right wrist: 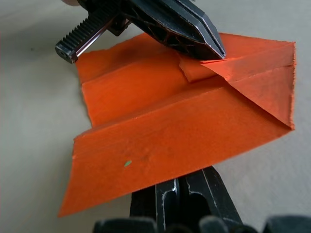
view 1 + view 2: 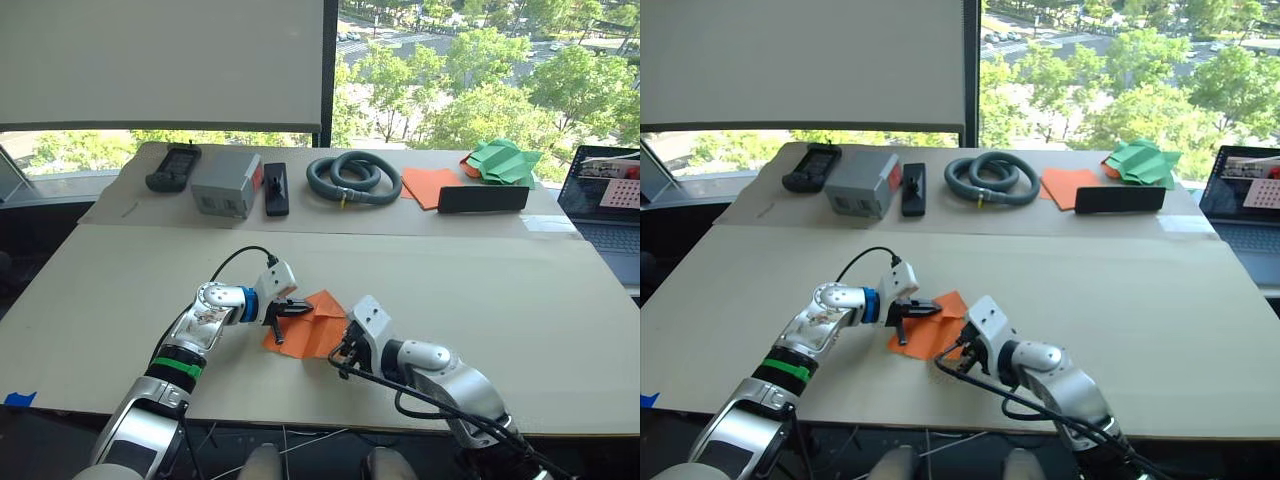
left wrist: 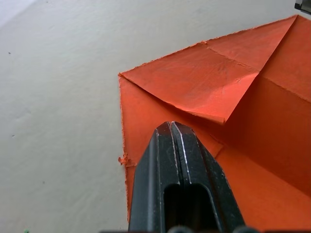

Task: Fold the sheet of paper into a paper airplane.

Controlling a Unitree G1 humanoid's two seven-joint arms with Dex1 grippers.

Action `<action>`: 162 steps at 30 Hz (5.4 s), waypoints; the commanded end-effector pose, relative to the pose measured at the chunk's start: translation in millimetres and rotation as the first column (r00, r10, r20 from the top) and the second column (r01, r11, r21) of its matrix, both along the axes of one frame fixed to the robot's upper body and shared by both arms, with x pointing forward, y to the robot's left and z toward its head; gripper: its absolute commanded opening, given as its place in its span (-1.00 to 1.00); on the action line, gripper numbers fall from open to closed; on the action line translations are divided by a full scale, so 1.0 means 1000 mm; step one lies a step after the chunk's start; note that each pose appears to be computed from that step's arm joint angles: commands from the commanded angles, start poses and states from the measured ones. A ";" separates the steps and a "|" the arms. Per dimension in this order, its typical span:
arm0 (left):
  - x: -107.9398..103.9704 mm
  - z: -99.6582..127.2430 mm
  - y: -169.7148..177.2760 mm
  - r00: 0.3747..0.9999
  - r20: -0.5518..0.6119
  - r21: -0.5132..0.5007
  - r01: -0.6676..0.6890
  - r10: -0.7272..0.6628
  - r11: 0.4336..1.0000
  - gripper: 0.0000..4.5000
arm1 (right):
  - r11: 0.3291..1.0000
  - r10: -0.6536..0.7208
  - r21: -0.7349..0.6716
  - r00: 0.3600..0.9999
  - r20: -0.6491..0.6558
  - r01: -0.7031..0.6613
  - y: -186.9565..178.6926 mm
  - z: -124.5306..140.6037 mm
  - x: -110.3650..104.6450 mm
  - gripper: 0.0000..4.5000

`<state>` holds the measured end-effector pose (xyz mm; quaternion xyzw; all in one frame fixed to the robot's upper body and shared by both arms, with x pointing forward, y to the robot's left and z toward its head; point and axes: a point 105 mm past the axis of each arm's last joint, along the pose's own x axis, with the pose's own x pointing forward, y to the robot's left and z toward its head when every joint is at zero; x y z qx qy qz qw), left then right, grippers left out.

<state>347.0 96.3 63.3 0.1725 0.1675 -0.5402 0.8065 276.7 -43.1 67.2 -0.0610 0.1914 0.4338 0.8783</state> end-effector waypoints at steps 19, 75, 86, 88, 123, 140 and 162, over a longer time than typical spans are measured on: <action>-0.017 -0.005 0.003 0.998 -0.044 0.049 0.035 -0.032 0.998 -0.98 | 0.995 -0.012 0.098 0.993 0.121 0.000 0.034 0.032 0.036 -1.00; -0.014 -0.028 0.029 0.996 -0.084 0.080 -0.029 0.035 0.996 -0.98 | 0.990 0.008 -0.141 0.993 0.115 0.008 0.022 -0.003 0.060 -1.00; -0.016 -0.026 0.032 0.995 -0.085 0.078 -0.036 0.043 0.996 -0.98 | 0.983 -0.051 -0.169 0.992 0.113 0.070 0.009 -0.006 0.085 -1.00; -0.016 -0.026 0.032 0.995 -0.084 0.078 -0.039 0.045 0.996 -0.98 | 0.983 -0.055 -0.166 0.992 0.116 0.074 0.008 -0.004 0.087 -1.00; -0.017 -0.023 0.037 0.995 -0.088 0.089 -0.039 0.046 0.995 -0.98 | 0.974 0.158 -0.155 0.985 -0.072 -0.168 0.040 -0.047 0.013 -1.00; -0.021 -0.025 0.037 0.994 -0.097 0.095 -0.038 0.047 0.995 -0.98 | 0.955 0.235 -0.146 0.961 -0.148 -0.256 0.041 -0.048 -0.012 -1.00; -0.030 -0.030 0.041 0.991 -0.117 0.102 -0.051 0.063 0.993 -0.98 | 0.926 0.321 -0.141 0.928 -0.189 -0.349 0.044 -0.050 -0.037 -1.00</action>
